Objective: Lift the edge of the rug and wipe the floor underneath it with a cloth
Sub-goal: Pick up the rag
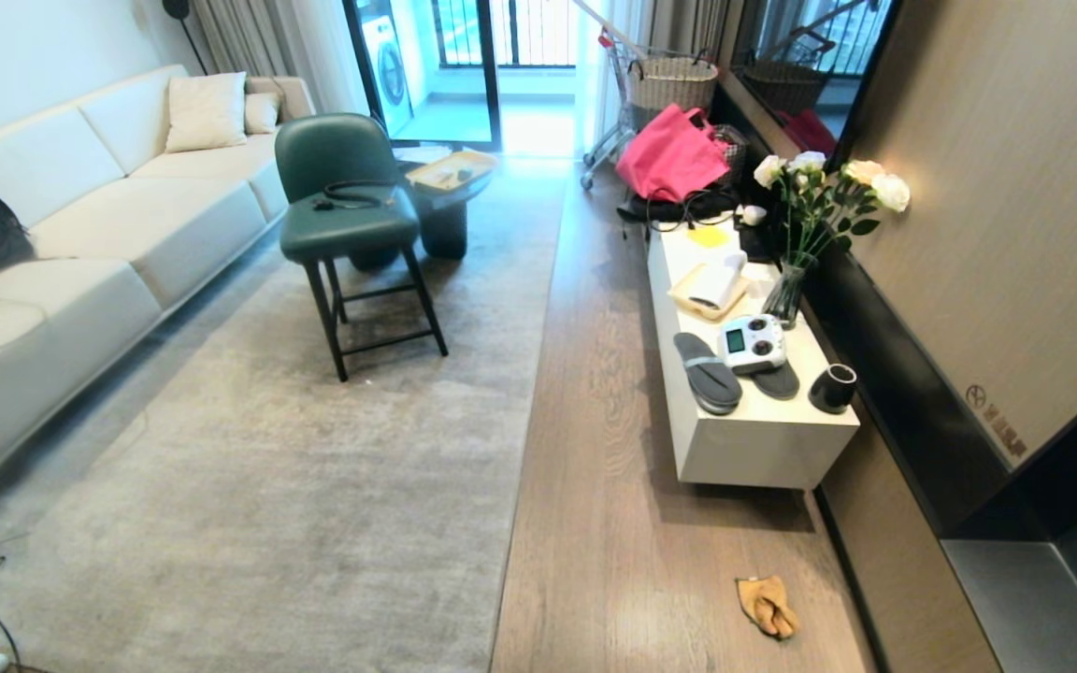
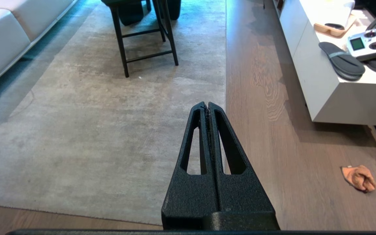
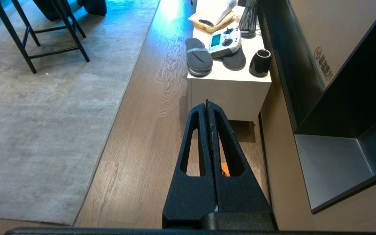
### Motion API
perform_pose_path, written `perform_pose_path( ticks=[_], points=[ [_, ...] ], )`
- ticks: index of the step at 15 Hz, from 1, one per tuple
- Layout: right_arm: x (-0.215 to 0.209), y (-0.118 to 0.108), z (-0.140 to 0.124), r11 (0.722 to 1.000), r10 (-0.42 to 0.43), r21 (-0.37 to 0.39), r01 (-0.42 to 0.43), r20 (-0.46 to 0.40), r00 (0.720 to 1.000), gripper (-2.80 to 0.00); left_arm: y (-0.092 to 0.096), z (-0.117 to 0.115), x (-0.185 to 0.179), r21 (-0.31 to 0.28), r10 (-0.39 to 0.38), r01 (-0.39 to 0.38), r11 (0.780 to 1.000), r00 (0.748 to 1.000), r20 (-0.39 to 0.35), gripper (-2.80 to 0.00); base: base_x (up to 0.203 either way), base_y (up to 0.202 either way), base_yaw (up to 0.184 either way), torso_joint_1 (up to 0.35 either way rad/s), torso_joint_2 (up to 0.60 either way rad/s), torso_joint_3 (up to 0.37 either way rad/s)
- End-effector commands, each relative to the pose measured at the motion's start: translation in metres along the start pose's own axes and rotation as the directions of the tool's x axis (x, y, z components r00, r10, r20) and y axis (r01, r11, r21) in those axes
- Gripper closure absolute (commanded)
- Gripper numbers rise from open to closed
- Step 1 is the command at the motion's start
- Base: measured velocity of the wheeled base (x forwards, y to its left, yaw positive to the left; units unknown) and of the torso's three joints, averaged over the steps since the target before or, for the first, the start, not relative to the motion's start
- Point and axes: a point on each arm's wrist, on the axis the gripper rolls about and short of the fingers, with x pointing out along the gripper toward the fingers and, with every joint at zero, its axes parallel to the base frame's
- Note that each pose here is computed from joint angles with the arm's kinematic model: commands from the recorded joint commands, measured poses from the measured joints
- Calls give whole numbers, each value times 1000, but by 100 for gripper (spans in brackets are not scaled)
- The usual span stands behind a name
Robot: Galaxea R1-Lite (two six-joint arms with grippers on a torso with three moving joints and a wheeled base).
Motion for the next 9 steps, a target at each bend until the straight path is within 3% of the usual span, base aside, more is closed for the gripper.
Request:
perform_pose_path(
  ticks=[1, 9],
  points=[
    [0, 0, 0, 1000, 0, -1, 0, 0, 1000, 0, 0, 0, 0, -1, 0, 0, 1000, 1000, 1, 0, 0, 0, 0, -138, 321, 198],
    [0, 0, 0, 1000, 0, 4, 0, 0, 1000, 0, 0, 0, 0, 0, 0, 0, 1000, 1000, 1, 0, 0, 0, 0, -141, 367, 222]
  ],
)
